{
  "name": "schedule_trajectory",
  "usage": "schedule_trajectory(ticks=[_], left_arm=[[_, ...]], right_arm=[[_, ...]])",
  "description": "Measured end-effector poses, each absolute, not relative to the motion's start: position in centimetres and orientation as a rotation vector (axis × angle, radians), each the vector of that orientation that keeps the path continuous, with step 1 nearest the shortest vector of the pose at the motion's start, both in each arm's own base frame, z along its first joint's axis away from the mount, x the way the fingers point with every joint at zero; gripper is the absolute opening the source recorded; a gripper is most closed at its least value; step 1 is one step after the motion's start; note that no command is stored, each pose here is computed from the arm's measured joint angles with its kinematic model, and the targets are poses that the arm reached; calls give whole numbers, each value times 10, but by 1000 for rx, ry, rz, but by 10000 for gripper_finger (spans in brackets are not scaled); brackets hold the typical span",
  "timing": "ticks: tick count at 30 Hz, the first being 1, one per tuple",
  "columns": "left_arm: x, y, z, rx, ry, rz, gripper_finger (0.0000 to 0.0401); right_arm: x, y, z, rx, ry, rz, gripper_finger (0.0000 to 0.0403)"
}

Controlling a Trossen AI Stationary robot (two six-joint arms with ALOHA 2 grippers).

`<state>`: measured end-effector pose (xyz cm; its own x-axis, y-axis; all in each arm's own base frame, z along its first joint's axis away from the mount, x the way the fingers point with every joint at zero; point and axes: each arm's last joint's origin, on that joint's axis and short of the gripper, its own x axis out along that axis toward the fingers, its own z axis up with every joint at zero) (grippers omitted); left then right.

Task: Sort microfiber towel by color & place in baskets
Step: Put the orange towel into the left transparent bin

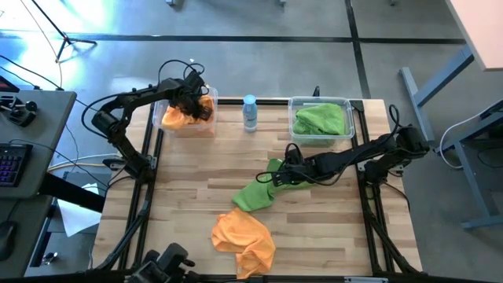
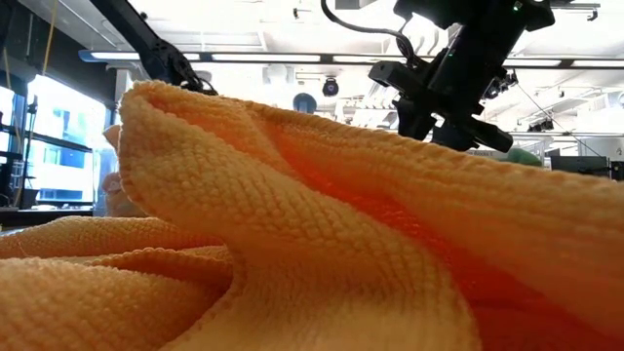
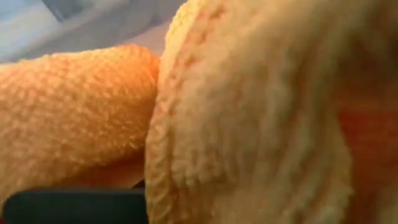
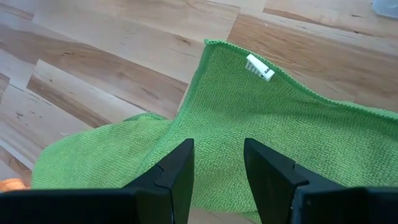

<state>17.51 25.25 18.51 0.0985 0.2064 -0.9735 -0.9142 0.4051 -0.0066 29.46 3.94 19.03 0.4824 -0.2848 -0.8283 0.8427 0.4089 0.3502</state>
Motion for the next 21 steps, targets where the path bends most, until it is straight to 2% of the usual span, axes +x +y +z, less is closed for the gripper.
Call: schedule_trajectory(ticks=[6,13,21], left_arm=[[167,242,223,-706,1048,979,112],[153,222,267,-630,890,1001,116],[141,204,290,-576,849,989,116]], right_arm=[[295,39,190,866,761,-803,135],[295,39,190,865,761,-803,135],[295,39,190,867,759,-805,135]])
